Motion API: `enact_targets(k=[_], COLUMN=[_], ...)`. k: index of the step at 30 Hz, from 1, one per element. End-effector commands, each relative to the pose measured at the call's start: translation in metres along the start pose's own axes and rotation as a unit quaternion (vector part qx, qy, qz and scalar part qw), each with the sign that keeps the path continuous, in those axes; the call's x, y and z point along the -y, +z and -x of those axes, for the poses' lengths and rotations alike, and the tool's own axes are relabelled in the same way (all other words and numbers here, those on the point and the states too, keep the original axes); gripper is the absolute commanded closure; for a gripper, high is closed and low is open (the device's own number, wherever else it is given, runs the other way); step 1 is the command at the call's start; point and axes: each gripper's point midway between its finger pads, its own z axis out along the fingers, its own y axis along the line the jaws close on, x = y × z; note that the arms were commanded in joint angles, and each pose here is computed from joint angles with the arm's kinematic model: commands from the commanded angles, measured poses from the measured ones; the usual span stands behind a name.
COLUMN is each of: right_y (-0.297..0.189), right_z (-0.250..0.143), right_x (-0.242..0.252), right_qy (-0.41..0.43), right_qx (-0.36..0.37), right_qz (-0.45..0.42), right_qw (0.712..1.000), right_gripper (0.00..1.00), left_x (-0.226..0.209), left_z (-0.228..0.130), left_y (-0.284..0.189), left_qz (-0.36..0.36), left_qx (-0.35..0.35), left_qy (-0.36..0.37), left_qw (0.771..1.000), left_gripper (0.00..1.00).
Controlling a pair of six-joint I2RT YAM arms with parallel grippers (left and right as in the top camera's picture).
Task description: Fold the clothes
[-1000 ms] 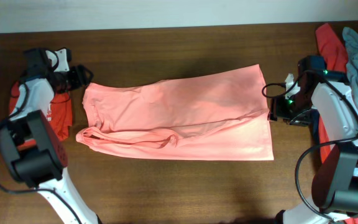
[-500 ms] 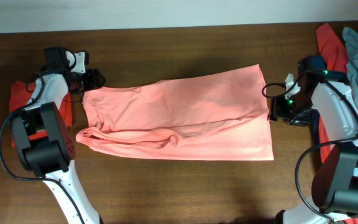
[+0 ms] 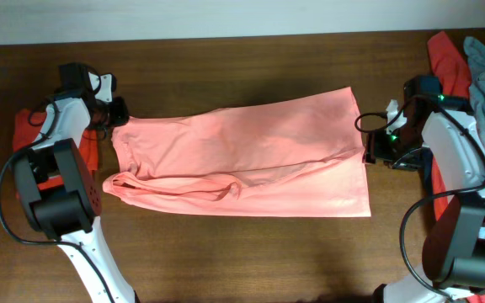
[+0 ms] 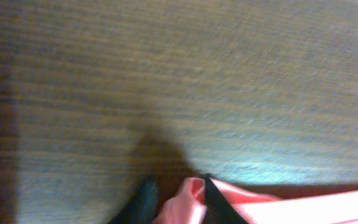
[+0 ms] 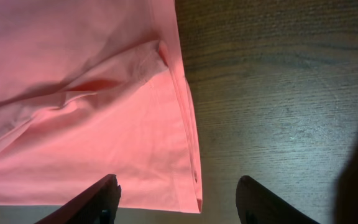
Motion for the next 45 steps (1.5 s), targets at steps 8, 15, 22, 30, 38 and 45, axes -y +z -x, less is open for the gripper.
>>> enact_targets(k=[8,15,22,30,38,45], right_y=[-0.007,-0.016,-0.007,0.035,0.061,0.084], right_z=[0.019,0.084,0.141,0.184,0.222,0.221], right_x=[-0.002,-0.013,-0.036,-0.038,-0.047,-0.058], right_qy=[-0.009,-0.030,-0.062,-0.067,-0.071,-0.081], right_qx=[0.042,0.170,0.257,0.257,0.234,0.223], right_qz=[-0.003,0.024,0.091,0.110,0.124,0.128], right_qw=[0.999,0.985,0.960,0.958,0.962,0.963], right_gripper=[0.35,0.26,0.22,0.20,0.19,0.20], left_x=[-0.008,-0.005,-0.005,-0.004,-0.004,-0.004], left_z=[-0.031,-0.040,-0.041,-0.041,-0.041,-0.041], left_y=[0.013,0.012,0.012,0.013,0.012,0.012], left_qz=[0.013,0.011,0.011,0.010,0.010,0.010], left_qx=[-0.054,-0.072,-0.074,-0.074,-0.075,-0.075], left_qy=[-0.026,-0.034,-0.035,-0.034,-0.034,-0.034], left_qw=[0.998,0.997,0.997,0.997,0.997,0.997], left_gripper=[1.00,1.00,1.00,1.00,1.00,1.00])
